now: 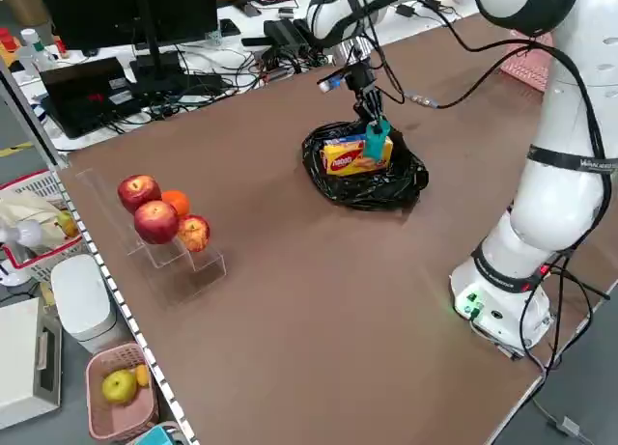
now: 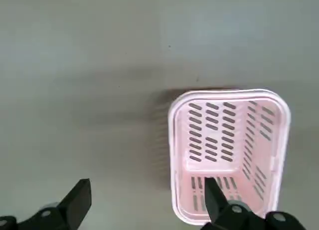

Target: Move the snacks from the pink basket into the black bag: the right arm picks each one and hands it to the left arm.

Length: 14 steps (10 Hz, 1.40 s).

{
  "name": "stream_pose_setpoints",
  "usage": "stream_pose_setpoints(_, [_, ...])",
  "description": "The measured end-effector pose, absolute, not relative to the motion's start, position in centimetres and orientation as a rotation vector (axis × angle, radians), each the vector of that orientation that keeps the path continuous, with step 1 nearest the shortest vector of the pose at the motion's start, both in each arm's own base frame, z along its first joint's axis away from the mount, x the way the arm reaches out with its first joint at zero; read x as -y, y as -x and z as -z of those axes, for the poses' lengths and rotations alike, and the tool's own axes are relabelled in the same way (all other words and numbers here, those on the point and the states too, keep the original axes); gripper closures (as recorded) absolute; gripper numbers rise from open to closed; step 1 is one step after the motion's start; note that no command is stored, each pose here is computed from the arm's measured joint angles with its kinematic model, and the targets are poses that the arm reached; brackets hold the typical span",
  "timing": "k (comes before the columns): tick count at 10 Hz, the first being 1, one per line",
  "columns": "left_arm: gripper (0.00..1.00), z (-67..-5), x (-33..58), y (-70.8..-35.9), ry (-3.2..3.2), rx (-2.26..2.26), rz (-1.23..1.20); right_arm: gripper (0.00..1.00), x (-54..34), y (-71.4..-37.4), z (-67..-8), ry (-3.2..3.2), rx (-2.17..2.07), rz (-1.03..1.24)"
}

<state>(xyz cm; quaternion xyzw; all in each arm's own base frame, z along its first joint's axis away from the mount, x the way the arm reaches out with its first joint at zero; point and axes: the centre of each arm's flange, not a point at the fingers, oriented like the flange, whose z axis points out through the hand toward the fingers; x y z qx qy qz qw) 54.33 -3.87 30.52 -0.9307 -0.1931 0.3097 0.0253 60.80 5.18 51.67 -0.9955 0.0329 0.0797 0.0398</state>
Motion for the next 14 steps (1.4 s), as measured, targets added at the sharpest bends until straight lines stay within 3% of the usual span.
stream_pose_setpoints(1, [0.77, -30.9, 3.3, -54.8, 2.891, 0.614, -0.934, 0.0, -4.6, -59.9, -52.9, 3.068, -0.1, -0.24])
stream_pose_setpoints(4, [0.32, -32.4, 3.6, -56.0, 2.926, 0.622, -0.88, 0.0, -3.8, -57.0, -56.8, 3.114, -0.019, -0.2])
stream_pose_setpoints(5, [0.25, -33.1, 4.0, -56.4, 2.938, 0.63, -0.859, 0.0, -3.6, -56.5, -57.0, 3.115, 0.003, -0.2])
stream_pose_setpoints(12, [0.0, -44.3, 3.2, -61.6, 3.081, 0.725, -0.44, 0.0, -3.7, -56.0, -57.3, 3.176, 0.09, -0.206])
stream_pose_setpoints(14, [0.0, -47.2, 2.9, -61.6, 3.109, 0.708, -0.342, 0.0, -0.3, -56.0, -57.2, 3.19, -0.011, -0.221])
